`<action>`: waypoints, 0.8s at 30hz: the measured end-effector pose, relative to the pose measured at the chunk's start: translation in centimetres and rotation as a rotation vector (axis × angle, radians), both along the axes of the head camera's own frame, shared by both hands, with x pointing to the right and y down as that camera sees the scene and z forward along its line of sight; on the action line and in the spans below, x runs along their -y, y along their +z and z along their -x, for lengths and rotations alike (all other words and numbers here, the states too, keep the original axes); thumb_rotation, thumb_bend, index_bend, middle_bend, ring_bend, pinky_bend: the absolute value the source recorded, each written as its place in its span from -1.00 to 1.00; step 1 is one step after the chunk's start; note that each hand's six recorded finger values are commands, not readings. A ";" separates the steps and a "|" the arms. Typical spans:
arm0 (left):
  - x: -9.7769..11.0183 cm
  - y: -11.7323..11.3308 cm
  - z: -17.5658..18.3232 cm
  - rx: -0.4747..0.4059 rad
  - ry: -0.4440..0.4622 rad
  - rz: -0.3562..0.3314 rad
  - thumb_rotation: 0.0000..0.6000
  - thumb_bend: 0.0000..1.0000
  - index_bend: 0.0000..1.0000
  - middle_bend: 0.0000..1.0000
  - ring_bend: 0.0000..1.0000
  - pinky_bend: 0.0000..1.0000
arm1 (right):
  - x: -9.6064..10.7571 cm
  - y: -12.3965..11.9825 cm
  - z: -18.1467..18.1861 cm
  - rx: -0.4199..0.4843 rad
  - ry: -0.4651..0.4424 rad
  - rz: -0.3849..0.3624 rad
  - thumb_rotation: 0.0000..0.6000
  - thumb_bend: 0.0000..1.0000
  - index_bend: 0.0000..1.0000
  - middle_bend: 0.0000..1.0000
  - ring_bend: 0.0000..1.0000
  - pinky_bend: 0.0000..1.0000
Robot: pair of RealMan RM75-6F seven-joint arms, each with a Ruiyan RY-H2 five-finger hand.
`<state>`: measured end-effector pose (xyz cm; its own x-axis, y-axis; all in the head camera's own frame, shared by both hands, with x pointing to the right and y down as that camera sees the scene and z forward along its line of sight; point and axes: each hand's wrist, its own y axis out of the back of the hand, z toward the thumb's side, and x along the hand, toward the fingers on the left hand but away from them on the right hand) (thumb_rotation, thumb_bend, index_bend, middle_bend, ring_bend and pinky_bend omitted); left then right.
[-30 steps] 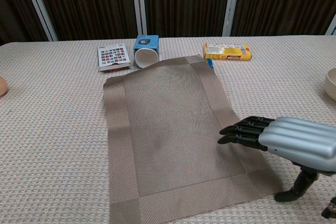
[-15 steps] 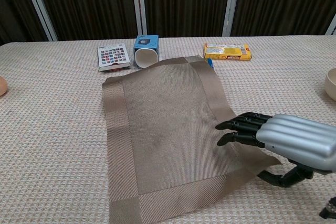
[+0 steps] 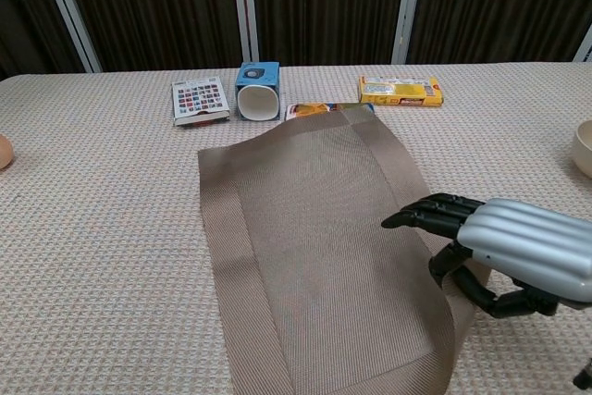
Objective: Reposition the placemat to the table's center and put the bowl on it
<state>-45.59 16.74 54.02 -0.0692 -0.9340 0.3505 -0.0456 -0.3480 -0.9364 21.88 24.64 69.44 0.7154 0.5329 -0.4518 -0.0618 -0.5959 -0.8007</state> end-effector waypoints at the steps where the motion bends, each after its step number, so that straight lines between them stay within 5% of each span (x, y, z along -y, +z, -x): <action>1: 0.0 0.0 0.0 0.000 0.000 0.000 1.00 -1.00 -1.00 -1.00 -1.00 -1.00 | 0.0 -0.2 -0.1 0.011 0.001 -0.003 1.00 0.11 0.64 -0.86 -1.00 -1.00; 8: 0.0 -0.1 -0.1 -0.003 0.001 -0.001 1.00 -1.00 -1.00 -1.00 -1.00 -1.00 | -0.5 -2.4 -1.7 0.050 -0.037 -0.048 1.00 0.11 0.64 -0.79 -1.00 -0.99; 14: 0.0 0.2 -0.2 -0.005 0.008 0.008 1.00 -1.00 -1.00 -1.00 -1.00 -1.00 | 0.2 -5.5 -4.8 0.045 -0.145 -0.187 1.00 0.11 0.64 -0.78 -1.00 -0.97; 24: 0.1 0.7 -0.4 0.003 0.010 0.018 1.00 -1.00 -1.00 -1.00 -1.00 -1.00 | 6.9 -6.7 -8.6 -0.127 -0.333 -0.486 1.00 0.08 0.64 -0.77 -1.00 -0.95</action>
<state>-45.20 16.68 54.70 -0.0612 -0.9281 0.3674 -0.0388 -0.3656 -0.9300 30.45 17.76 62.71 0.8359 0.4562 -0.3051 -0.2949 -0.0956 -0.9507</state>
